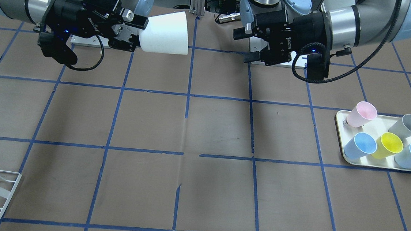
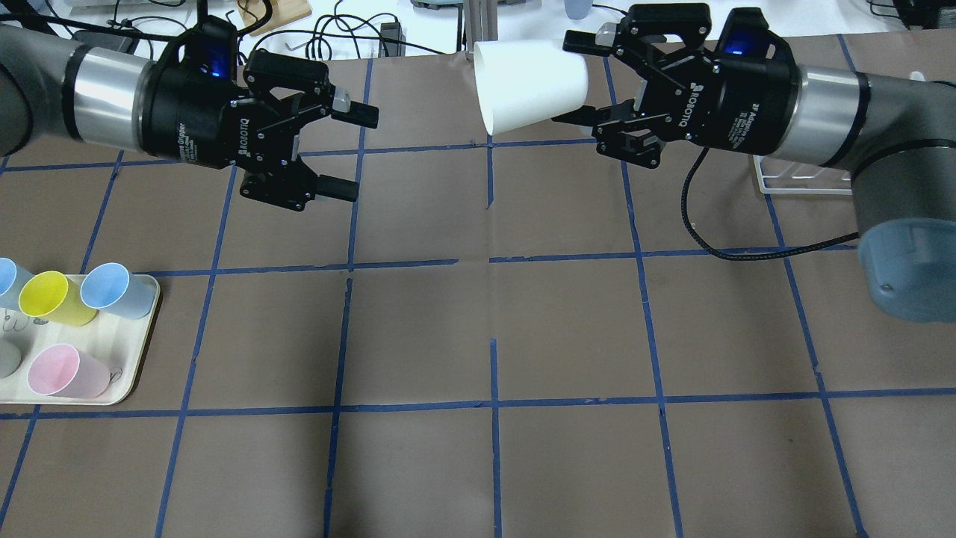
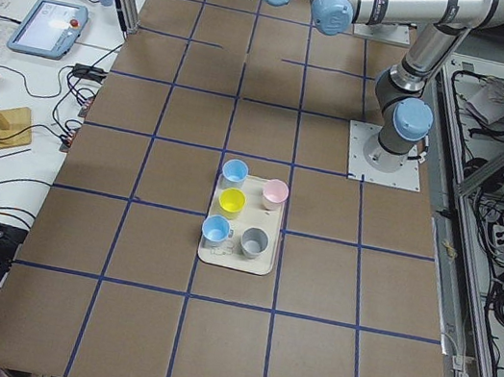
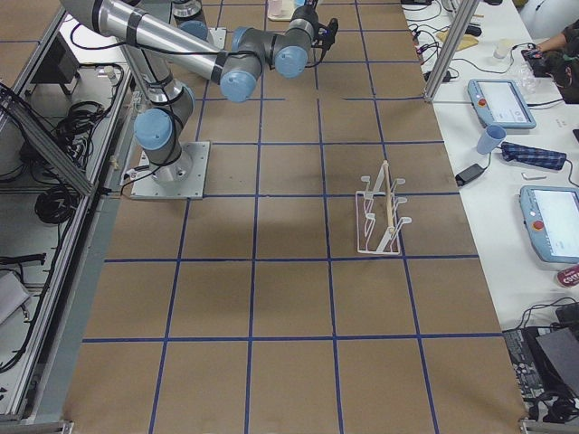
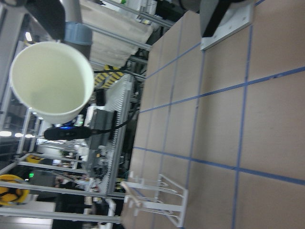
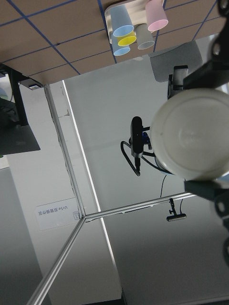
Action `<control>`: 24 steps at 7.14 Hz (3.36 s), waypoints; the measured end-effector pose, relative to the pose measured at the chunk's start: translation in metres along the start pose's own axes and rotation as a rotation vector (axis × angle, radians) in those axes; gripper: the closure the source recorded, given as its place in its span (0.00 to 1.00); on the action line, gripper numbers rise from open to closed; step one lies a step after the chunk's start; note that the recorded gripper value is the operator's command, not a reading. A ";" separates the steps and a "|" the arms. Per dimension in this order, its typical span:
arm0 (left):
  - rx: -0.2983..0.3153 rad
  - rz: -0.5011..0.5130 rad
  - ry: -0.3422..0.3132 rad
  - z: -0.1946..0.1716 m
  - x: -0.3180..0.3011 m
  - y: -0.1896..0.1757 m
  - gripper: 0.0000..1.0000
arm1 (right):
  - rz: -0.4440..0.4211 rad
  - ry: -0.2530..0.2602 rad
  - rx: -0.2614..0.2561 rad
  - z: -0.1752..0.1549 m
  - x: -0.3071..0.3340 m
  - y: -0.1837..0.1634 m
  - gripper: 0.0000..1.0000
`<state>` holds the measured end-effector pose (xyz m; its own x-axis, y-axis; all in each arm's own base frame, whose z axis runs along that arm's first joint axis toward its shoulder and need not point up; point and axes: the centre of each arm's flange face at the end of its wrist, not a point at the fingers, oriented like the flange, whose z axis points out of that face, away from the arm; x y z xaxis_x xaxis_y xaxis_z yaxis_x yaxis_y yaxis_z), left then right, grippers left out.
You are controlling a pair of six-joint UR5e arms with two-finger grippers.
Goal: Transfer IKEA cup to right arm and place on rack
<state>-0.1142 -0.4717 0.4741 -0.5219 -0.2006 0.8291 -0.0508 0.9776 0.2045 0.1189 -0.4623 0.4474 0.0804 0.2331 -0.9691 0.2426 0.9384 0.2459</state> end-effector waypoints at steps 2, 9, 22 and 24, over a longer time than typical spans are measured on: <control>0.015 0.016 -0.369 -0.004 -0.005 -0.002 0.00 | -0.026 0.126 0.075 -0.021 -0.002 -0.011 0.72; 0.155 0.064 -0.989 0.040 0.020 0.013 0.00 | -0.267 1.046 0.252 -0.075 -0.017 -0.034 0.73; 0.238 0.140 -1.014 0.037 0.019 -0.001 0.00 | -0.819 1.560 0.038 -0.204 -0.026 -0.160 0.80; 0.244 0.141 -1.013 0.035 0.020 0.001 0.00 | -0.829 1.563 0.050 -0.207 -0.015 -0.176 0.80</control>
<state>-0.1547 -0.4727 0.4730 -0.9989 -0.0461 -0.0085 -0.0455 0.9969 -0.0638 -0.1254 -0.5784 0.4152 -0.9721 -0.2241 0.0689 -0.2344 0.9243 -0.3012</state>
